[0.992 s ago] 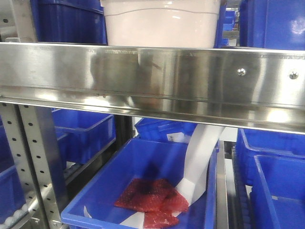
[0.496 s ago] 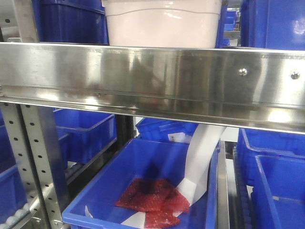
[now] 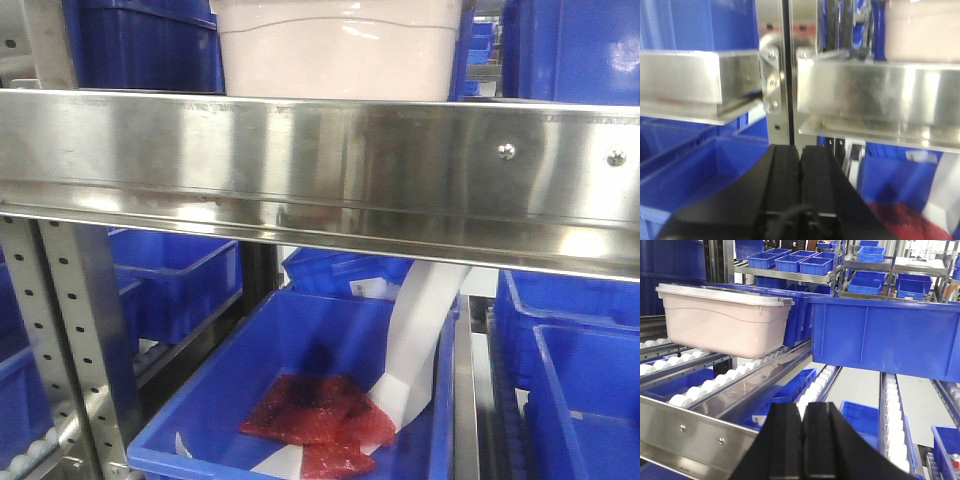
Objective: Grab white bin and place on right shelf
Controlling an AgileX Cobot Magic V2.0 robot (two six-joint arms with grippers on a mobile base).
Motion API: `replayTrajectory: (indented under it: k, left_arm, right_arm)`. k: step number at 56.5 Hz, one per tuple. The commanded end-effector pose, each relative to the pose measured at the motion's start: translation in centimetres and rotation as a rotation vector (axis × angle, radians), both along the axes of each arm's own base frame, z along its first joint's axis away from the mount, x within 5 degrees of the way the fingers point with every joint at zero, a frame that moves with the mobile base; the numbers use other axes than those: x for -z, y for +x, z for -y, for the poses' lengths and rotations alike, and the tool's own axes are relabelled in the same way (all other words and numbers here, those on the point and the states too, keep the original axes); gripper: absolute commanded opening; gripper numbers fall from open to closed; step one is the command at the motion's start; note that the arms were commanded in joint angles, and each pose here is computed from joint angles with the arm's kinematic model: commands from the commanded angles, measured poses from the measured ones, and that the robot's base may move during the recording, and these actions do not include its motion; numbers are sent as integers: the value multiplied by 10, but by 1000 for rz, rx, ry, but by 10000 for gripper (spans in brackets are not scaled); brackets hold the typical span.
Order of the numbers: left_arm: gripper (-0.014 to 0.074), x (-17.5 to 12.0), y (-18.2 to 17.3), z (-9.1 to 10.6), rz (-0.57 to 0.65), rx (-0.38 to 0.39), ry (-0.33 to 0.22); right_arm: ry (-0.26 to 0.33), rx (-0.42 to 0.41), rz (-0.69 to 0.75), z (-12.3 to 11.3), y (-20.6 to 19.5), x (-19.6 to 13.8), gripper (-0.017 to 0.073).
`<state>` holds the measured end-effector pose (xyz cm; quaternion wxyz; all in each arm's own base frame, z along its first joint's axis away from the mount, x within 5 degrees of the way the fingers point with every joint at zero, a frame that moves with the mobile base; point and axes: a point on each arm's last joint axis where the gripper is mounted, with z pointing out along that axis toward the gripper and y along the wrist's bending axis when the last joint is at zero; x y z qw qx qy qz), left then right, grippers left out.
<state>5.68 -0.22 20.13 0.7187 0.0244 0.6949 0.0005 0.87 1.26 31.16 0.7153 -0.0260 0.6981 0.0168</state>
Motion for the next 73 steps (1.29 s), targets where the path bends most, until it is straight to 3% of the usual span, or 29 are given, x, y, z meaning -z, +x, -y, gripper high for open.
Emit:
replayTrajectory:
  k: [1, 47, 59, 73]
  left_arm:
    - [-119, -3, 1, -2, 73, -20, -17]
    - [-120, -3, 1, -2, 73, -20, -17]
    - [-120, -3, 1, -2, 73, -20, -17]
    - [-120, -3, 1, -2, 73, -20, -17]
  right_arm:
    - [12, 20, 124, 1, -7, -16, 73]
    - [10, 25, 116, 2, -4, -12, 73]
    - [17, 57, 122, 6, 11, 9, 73]
    - [93, 141, 159, 16, 35, 56, 73]
